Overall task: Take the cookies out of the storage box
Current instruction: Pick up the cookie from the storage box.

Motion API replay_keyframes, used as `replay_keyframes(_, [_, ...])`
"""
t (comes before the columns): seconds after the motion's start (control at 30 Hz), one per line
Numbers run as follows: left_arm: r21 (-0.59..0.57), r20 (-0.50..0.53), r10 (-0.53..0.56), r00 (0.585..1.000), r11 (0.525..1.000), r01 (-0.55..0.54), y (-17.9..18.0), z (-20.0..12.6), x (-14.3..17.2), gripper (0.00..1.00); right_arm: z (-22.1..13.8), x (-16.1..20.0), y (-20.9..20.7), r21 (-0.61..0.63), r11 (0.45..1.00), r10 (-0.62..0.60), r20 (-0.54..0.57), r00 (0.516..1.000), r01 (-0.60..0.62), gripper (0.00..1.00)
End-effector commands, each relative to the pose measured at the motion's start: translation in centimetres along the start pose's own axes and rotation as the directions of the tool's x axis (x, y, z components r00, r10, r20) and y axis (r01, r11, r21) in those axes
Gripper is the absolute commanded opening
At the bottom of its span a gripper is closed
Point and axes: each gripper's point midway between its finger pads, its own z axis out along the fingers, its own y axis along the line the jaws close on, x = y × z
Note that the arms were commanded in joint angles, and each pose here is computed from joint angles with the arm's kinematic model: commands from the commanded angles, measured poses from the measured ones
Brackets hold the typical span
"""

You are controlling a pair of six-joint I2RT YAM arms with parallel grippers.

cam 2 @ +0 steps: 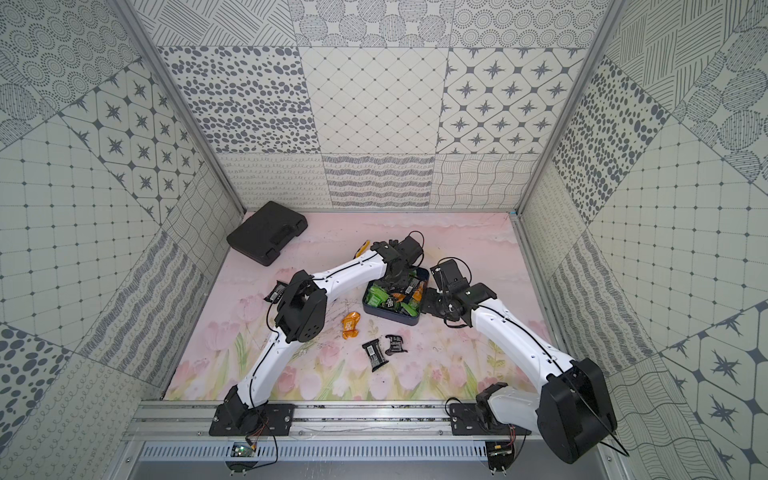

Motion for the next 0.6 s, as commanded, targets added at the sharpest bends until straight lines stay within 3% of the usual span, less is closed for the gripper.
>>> replay_keyframes(0.0, [-0.037, 0.009, 0.035, 0.999, 0.999, -0.035, 0.7, -0.8, -0.2, 0.47, 0.1, -0.4, 0.1, -0.008, 1.000, 0.003, 0.009, 1.000, -0.003, 0.63])
replay_keyframes(0.37, [0.041, 0.080, 0.008, 0.997, 0.999, -0.011, 0.9, -6.5, -2.1, 0.44, 0.1, -0.3, 0.2, -0.013, 1.000, 0.007, 0.003, 1.000, -0.007, 0.63])
replay_keyframes(0.57, [0.058, 0.106, 0.016, 0.994, 0.998, -0.022, 2.9, -9.9, -1.4, 0.44, 0.2, -0.2, 0.3, -0.016, 1.000, 0.010, -0.003, 1.000, -0.010, 0.62])
